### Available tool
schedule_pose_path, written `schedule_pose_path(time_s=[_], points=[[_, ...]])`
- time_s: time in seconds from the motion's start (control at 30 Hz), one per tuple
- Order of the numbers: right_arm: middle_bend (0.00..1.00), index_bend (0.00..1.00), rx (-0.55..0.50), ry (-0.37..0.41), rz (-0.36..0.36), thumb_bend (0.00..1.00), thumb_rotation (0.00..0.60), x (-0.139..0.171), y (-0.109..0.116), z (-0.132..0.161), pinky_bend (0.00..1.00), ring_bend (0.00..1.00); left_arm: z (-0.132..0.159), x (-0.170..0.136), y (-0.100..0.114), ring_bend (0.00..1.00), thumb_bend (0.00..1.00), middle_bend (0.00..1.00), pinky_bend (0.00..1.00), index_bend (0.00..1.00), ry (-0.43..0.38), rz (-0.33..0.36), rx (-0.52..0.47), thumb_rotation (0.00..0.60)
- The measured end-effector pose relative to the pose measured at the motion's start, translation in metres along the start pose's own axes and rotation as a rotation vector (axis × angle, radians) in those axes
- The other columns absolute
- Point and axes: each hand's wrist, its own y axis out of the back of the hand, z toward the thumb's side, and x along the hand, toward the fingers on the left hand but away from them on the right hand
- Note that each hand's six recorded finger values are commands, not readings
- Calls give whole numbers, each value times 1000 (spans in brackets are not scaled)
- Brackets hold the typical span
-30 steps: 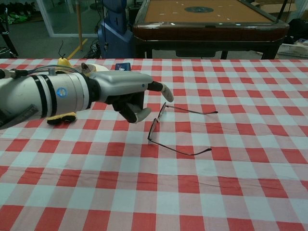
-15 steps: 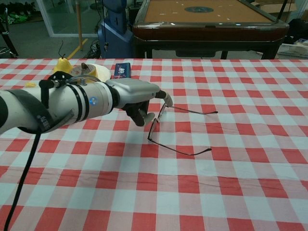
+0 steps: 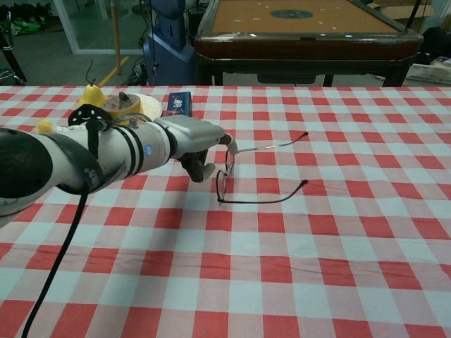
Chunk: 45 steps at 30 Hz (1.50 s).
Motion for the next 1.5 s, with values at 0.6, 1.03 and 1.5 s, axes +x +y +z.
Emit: schedule_pose_path(time_s=[0.6, 1.03, 1.5], points=[[112, 0, -1, 16, -2, 431, 600, -2, -1, 6, 83, 0, -58, -36, -2, 948, 627, 982, 955, 178, 118, -69, 18, 600], [119, 0, -2, 21, 2, 431, 600, -2, -2, 9, 83, 0, -91, -60, 21, 951, 627, 985, 956, 153, 97, 58, -258, 600], [124, 0, 4, 7, 3, 431, 600, -1, -1, 5, 83, 0, -106, -16, 27, 964, 634, 993, 959, 151, 90, -88, -646, 600]])
